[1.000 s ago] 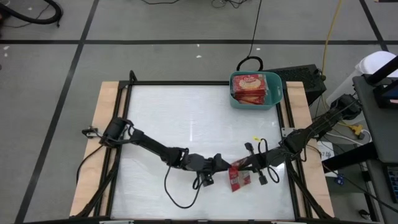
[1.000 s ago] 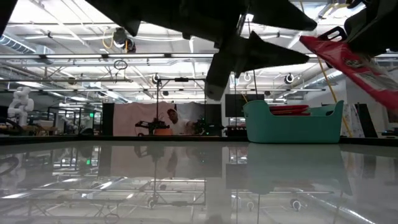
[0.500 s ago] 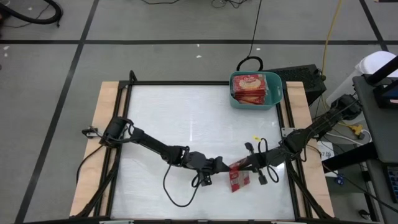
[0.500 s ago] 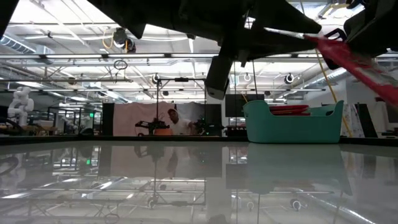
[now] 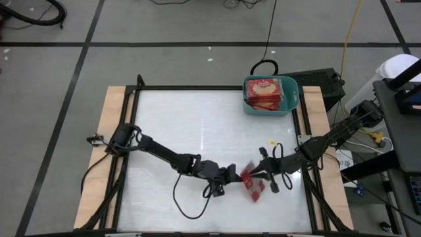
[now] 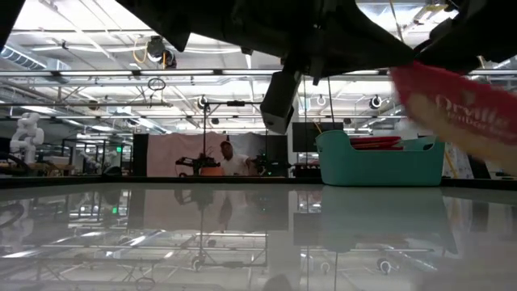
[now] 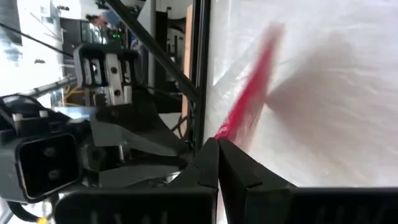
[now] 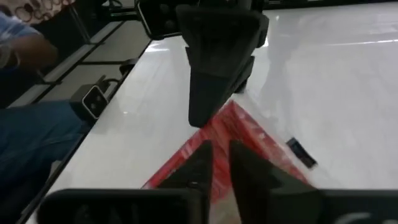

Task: Sort popcorn bags into baskets
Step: Put the red popcorn bag into the green bin

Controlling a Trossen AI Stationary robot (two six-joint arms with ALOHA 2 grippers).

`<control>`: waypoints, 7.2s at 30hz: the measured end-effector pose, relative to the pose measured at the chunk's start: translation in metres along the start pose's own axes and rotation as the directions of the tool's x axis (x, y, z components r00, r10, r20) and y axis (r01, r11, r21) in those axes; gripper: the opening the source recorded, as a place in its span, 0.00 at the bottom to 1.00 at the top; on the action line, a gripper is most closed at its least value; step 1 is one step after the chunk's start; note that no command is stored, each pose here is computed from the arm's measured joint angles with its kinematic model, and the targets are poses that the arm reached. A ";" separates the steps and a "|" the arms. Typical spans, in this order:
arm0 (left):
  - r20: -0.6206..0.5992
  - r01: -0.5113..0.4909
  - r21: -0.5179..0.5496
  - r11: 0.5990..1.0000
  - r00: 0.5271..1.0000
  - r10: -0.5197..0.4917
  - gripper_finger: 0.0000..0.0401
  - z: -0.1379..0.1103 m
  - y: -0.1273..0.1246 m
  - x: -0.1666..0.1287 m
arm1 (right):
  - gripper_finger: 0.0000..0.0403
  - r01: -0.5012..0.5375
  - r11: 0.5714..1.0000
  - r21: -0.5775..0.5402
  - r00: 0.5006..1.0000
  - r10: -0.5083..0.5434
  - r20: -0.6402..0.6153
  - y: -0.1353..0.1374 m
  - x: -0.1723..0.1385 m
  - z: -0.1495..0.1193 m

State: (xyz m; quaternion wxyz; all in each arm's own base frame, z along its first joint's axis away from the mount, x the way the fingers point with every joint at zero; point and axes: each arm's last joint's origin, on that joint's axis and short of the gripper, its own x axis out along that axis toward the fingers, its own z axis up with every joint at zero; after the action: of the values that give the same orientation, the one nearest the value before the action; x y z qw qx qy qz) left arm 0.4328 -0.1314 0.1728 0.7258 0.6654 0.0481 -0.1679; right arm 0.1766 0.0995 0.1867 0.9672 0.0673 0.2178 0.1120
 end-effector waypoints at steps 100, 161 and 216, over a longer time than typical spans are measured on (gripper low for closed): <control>-0.109 -0.033 -0.947 0.320 0.969 -0.221 0.15 -0.051 0.019 0.000 | 0.01 0.086 0.726 -0.683 0.886 -0.369 -0.281 0.055 0.017 -0.078; -0.348 -0.396 -0.918 0.004 0.803 -0.483 0.07 -0.029 0.014 -0.040 | 0.38 0.397 0.899 0.183 0.917 -0.379 -0.126 0.008 -0.015 -0.036; -0.273 -0.370 -0.928 -0.050 0.763 -0.586 0.04 -0.050 0.023 -0.057 | 0.22 0.375 0.919 -0.119 0.920 -0.353 0.171 -0.037 0.050 -0.003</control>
State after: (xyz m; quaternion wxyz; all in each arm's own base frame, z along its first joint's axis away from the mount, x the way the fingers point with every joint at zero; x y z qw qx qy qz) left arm 0.3941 -0.0704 0.2057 0.8857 -0.0686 0.4504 0.0895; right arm 0.2256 0.0763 0.1570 0.9867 -0.0391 0.1461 -0.0595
